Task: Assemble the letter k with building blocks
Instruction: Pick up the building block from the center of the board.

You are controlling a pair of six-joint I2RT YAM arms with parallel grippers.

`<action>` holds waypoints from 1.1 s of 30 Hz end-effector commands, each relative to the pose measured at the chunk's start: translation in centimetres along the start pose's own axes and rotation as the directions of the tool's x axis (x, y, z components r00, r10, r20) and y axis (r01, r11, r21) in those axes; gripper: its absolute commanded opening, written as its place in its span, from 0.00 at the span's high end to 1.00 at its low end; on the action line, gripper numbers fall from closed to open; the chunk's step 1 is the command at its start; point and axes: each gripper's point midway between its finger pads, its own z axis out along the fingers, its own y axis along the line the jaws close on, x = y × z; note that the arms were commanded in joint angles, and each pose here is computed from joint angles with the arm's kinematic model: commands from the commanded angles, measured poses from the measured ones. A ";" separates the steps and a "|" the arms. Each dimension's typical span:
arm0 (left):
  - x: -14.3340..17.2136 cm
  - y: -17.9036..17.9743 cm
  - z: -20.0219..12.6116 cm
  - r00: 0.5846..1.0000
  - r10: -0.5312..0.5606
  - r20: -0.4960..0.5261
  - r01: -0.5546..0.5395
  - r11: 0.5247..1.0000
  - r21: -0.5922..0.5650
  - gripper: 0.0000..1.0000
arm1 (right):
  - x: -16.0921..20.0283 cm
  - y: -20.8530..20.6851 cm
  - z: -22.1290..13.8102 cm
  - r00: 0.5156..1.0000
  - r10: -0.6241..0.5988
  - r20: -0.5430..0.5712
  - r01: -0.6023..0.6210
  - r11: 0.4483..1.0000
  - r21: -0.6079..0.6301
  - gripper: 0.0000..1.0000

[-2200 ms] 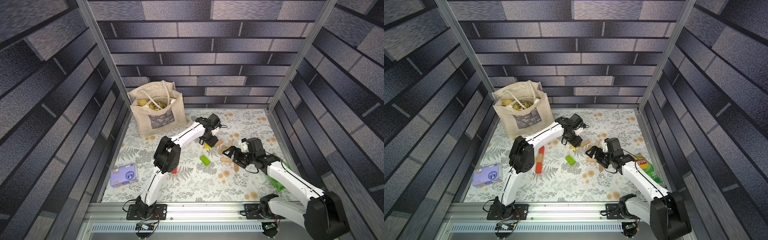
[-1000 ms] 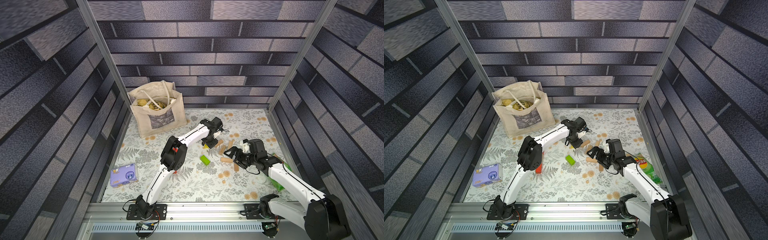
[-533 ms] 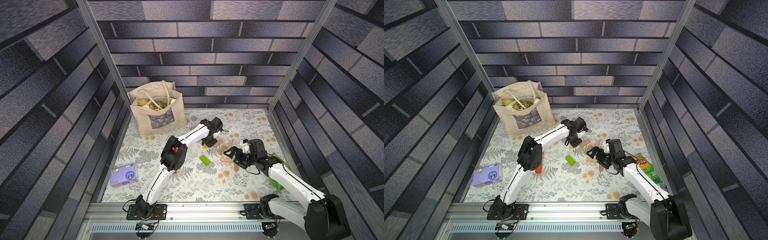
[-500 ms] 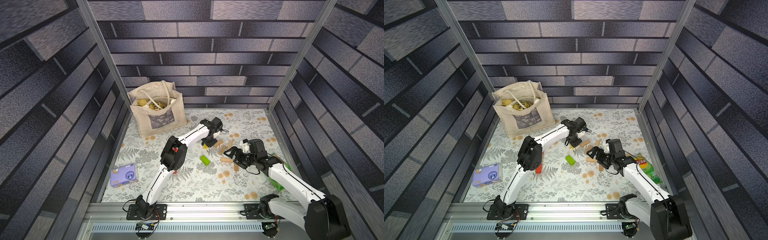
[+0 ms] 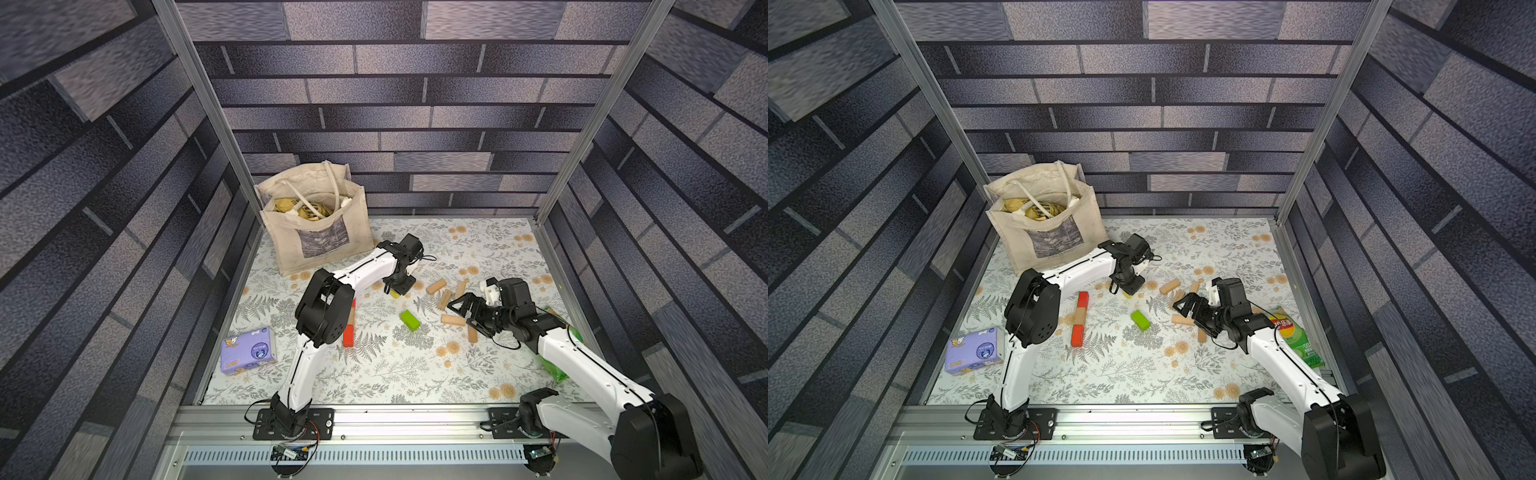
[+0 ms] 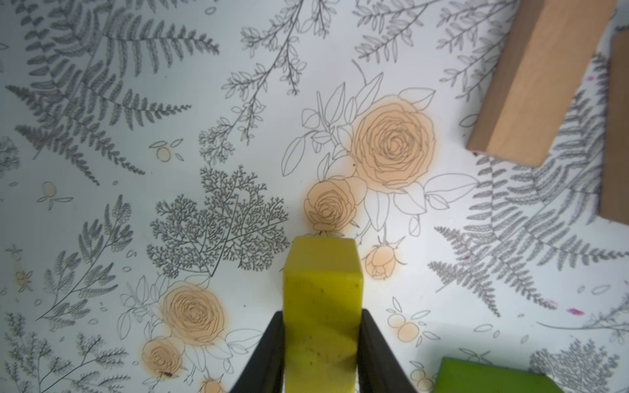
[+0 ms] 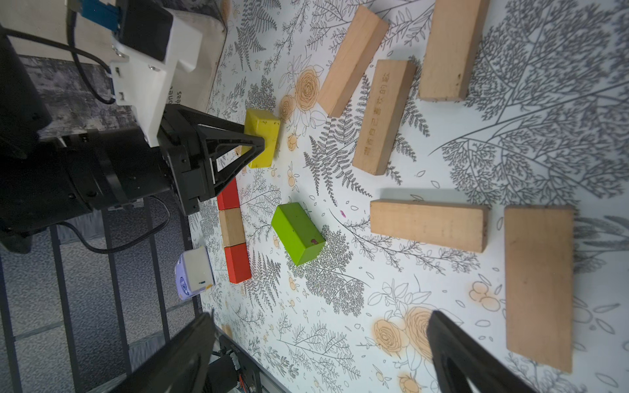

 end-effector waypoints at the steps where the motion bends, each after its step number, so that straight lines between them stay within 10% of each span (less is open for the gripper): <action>1: -0.6 0.3 -2.9 0.996 -0.037 0.078 0.038 0.999 -0.007 0.70 | 0.0 0.0 -0.4 1.000 -0.007 -0.002 0.007 1.000 0.004 0.00; 33: 10.3 -0.4 -5.2 0.999 -0.022 0.033 0.021 1.000 0.006 0.68 | 3.9 6.3 5.8 0.989 -0.131 -0.067 0.128 0.991 -0.046 0.00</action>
